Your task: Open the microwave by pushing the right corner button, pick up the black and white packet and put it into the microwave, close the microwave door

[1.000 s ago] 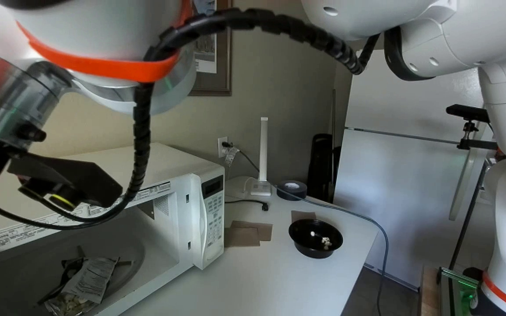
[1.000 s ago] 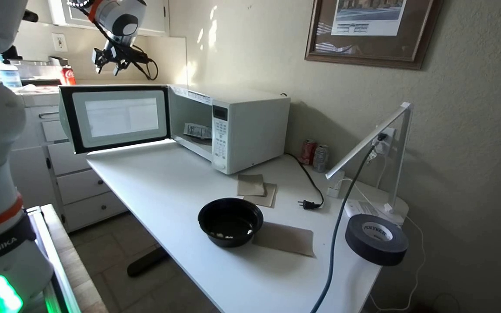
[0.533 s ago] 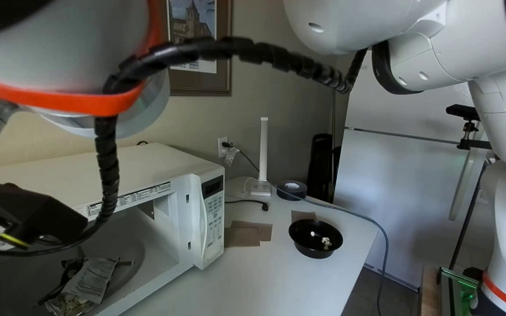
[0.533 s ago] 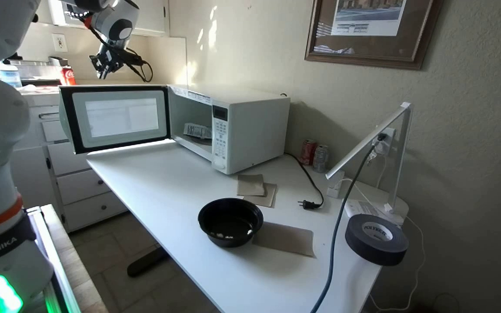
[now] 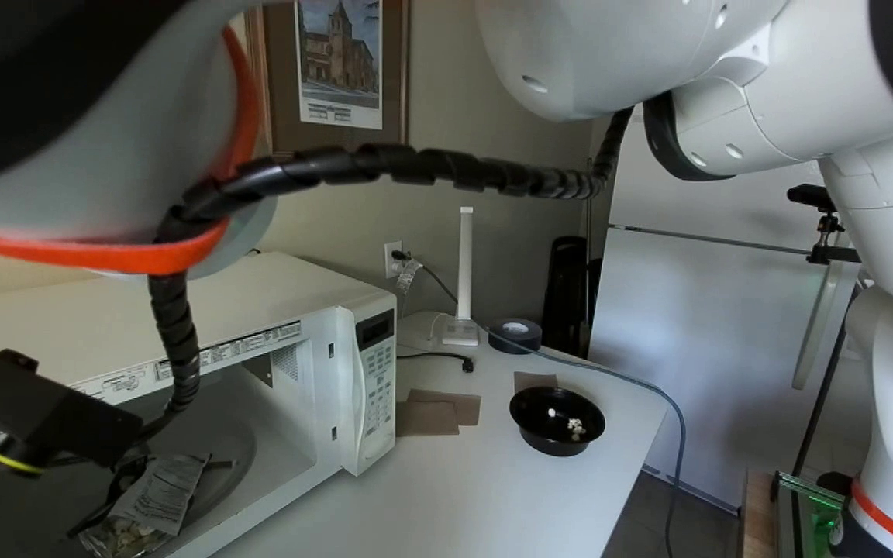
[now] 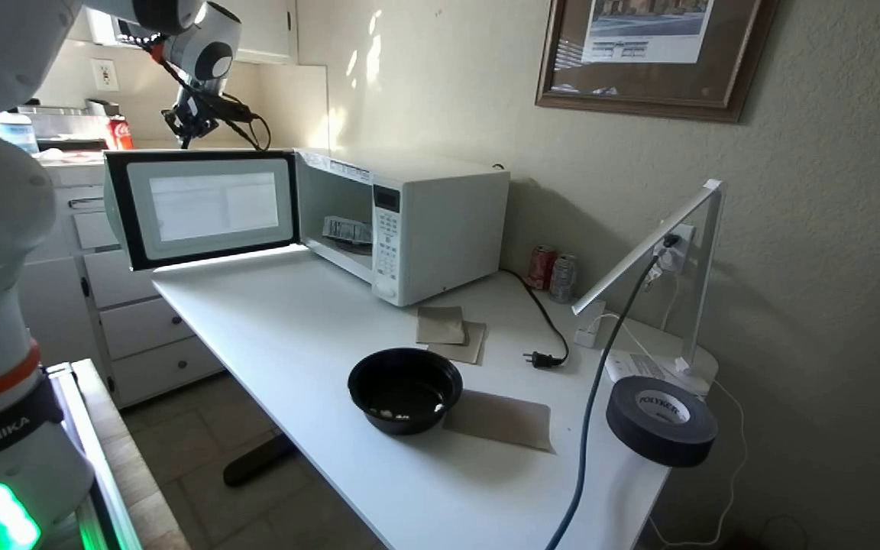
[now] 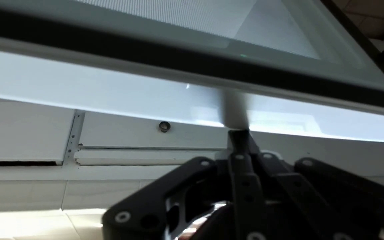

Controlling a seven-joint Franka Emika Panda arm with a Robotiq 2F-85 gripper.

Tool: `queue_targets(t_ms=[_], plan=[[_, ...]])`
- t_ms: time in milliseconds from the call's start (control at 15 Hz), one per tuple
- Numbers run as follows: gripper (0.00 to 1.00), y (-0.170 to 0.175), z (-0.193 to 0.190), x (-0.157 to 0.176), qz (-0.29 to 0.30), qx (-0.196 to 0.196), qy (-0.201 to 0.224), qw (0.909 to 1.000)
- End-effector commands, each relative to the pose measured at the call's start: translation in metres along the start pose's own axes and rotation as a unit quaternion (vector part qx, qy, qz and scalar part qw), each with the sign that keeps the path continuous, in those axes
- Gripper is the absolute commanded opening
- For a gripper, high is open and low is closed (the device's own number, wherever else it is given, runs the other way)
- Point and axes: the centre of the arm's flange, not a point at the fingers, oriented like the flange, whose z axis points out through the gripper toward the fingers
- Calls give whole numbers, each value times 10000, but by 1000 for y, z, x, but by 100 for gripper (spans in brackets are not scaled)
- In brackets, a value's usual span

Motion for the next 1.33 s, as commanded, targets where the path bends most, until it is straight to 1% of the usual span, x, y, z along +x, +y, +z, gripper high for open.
queue_targets(t_ms=[0,400,667,867,1267], plan=[[0,6,0,1,120,-7,-389,9992],[0,9,-12,-22,439,15,-955,9945],[0,11,-22,-39,776,-8,-1271,9888],[0,10,-35,-52,1232,-61,-1528,9805],[0,10,-62,-81,2058,-322,-2134,9545]])
